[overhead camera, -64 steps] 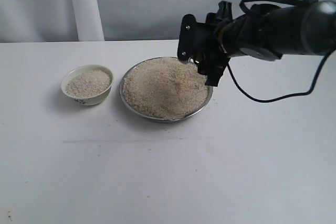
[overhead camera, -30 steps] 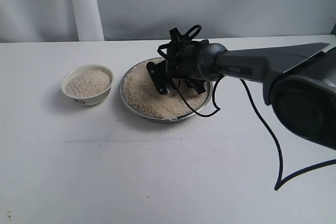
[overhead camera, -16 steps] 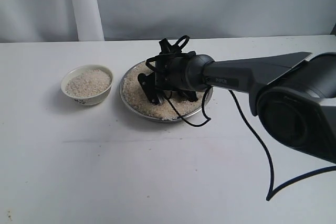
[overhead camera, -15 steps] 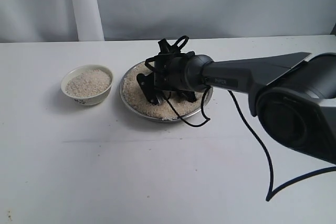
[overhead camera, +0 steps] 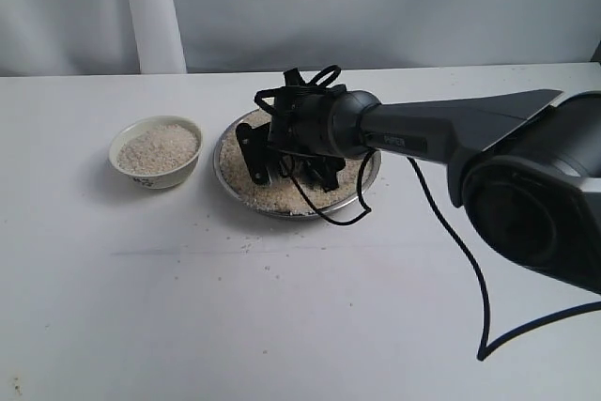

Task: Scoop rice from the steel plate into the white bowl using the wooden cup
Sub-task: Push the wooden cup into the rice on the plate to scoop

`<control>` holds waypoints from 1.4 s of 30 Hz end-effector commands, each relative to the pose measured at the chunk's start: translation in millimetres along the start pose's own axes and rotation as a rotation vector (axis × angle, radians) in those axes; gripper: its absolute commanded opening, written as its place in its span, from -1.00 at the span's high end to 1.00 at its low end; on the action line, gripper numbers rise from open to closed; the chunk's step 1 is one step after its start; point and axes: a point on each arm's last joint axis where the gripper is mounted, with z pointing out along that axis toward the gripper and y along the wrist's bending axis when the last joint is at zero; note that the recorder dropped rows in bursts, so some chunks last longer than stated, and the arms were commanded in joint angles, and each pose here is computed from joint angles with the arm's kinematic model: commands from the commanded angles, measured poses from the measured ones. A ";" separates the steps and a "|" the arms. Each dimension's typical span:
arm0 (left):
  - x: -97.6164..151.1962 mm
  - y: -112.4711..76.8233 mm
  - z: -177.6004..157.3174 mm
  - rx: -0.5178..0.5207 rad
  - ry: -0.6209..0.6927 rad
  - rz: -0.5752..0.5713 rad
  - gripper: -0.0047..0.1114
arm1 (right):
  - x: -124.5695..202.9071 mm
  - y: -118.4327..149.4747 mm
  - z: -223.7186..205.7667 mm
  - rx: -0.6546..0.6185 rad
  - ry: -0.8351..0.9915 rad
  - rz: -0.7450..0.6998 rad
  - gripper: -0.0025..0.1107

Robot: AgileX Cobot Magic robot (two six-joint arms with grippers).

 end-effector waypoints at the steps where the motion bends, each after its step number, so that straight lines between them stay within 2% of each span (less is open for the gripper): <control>1: -1.0 -0.7 -0.4 0.009 -0.006 -0.006 0.92 | -10.1 16.4 5.5 -0.098 -0.048 0.100 0.96; 6: -1.0 -0.7 -0.4 0.009 -0.006 -0.006 0.92 | -14.3 20.7 4.1 -0.153 -0.095 0.110 0.96; 24: -1.0 -0.7 -0.4 0.009 -0.006 -0.006 0.92 | -23.7 21.8 2.8 -0.189 -0.196 0.251 0.96; 34: -1.0 -0.7 -0.4 0.009 -0.006 -0.006 0.92 | 11.6 6.9 6.5 -0.271 -0.224 0.561 0.96; 42: -1.0 -0.7 -0.4 0.009 -0.006 -0.006 0.92 | 37.1 8.3 6.3 -0.372 -0.347 0.689 0.96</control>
